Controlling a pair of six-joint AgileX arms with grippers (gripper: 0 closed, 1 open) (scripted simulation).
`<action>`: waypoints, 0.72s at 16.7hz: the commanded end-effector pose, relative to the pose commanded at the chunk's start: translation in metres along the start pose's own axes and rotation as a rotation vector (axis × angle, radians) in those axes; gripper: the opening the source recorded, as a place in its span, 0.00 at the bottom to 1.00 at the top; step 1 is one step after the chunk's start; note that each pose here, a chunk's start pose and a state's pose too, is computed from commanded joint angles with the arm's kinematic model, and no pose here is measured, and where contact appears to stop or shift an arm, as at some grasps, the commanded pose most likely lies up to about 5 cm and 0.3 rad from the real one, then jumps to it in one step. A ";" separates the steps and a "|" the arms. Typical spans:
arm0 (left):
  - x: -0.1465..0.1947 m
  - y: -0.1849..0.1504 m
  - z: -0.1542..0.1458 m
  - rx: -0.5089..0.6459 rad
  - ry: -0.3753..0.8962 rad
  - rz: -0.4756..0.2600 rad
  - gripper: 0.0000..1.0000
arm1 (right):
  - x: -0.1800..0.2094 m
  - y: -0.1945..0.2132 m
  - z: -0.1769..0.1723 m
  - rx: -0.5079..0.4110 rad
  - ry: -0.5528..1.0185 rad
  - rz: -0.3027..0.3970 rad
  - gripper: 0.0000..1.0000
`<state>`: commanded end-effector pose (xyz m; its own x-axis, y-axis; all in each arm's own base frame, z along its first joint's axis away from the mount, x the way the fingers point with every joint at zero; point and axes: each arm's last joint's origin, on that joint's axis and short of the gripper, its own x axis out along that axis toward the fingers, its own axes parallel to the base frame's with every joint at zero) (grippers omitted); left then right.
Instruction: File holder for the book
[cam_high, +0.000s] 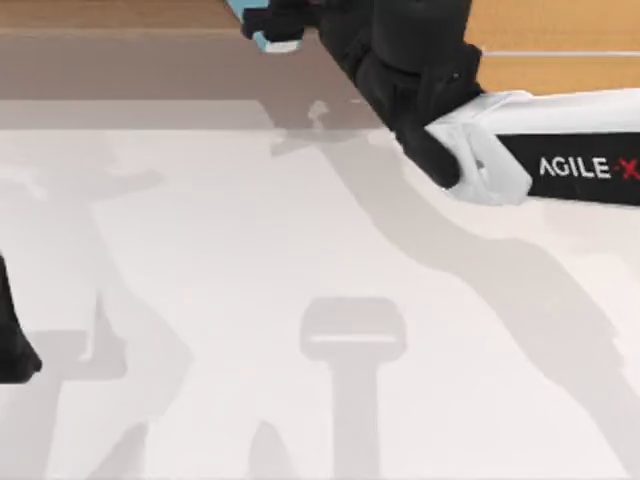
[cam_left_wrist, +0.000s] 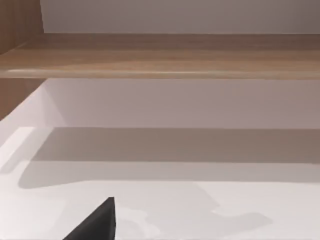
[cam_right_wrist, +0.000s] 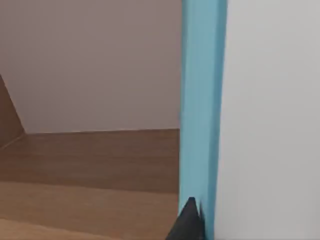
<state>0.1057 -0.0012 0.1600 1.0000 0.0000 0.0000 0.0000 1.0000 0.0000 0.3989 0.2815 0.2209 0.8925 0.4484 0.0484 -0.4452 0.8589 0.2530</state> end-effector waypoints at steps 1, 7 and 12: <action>0.000 0.000 0.000 0.000 0.000 0.000 1.00 | -0.012 -0.010 0.002 0.031 0.012 0.061 0.00; 0.000 0.000 0.000 0.000 0.000 0.000 1.00 | -0.100 -0.089 0.022 0.209 0.091 0.310 0.00; 0.000 0.000 0.000 0.000 0.000 0.000 1.00 | -0.180 -0.170 0.027 0.422 0.159 0.256 0.00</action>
<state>0.1057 -0.0012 0.1600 1.0000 0.0000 0.0000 0.0000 1.0000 0.0000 0.3156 0.0483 0.1952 0.7219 0.6917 0.0207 -0.5512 0.5567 0.6215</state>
